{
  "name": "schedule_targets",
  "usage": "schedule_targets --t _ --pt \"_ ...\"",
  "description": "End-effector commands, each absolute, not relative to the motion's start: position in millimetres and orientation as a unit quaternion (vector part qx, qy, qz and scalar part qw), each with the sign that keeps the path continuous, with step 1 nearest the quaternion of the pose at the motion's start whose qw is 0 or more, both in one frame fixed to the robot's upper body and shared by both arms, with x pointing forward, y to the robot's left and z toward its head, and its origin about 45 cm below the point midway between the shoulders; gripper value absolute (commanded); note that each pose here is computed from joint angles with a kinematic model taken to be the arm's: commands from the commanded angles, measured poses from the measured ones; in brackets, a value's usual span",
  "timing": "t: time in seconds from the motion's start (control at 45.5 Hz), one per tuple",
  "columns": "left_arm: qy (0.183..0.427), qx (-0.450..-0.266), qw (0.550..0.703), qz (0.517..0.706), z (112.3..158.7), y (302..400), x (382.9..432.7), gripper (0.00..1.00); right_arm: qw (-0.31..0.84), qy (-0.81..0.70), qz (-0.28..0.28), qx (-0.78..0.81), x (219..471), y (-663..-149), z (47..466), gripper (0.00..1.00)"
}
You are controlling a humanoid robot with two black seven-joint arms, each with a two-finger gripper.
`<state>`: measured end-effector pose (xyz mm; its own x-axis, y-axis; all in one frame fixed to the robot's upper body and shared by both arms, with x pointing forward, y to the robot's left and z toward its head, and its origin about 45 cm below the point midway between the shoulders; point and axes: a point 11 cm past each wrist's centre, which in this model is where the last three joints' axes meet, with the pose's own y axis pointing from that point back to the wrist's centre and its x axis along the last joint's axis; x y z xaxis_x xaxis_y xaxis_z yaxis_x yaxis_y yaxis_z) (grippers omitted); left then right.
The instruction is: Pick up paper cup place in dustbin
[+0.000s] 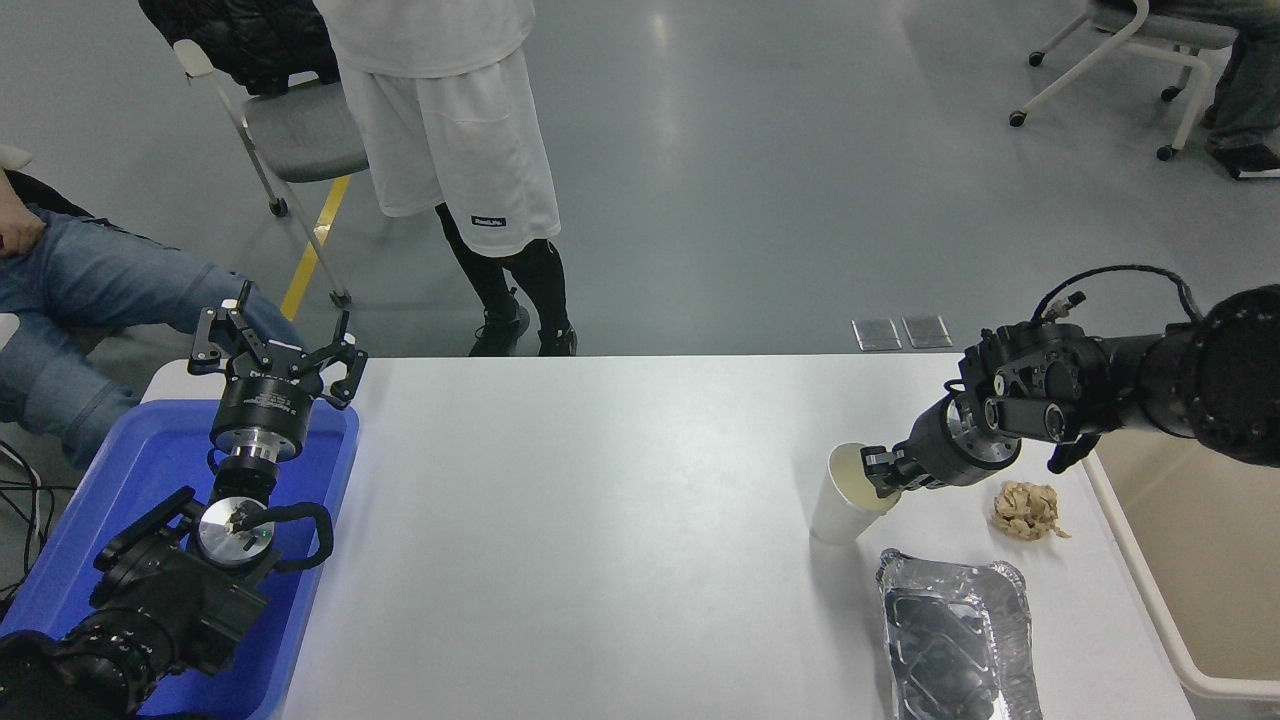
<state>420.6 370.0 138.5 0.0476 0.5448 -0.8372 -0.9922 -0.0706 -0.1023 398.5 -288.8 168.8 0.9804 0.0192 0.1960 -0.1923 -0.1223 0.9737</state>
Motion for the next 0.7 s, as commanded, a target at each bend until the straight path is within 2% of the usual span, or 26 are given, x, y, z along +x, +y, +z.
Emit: schedule_targets --t 0.0,0.352,0.681 --pt "0.293 -0.381 0.615 0.625 138.5 370.0 420.6 0.99 0.658 -0.072 0.056 0.748 412.2 -301.4 234.1 0.0" --pt "0.294 -0.381 0.616 0.624 138.4 369.8 420.6 0.99 0.703 -0.056 0.073 0.706 410.6 -324.9 324.6 0.0" --pt "0.294 -0.381 0.616 0.624 138.4 369.8 420.6 0.99 0.686 -0.119 0.15 0.702 423.2 -315.8 418.6 0.0"
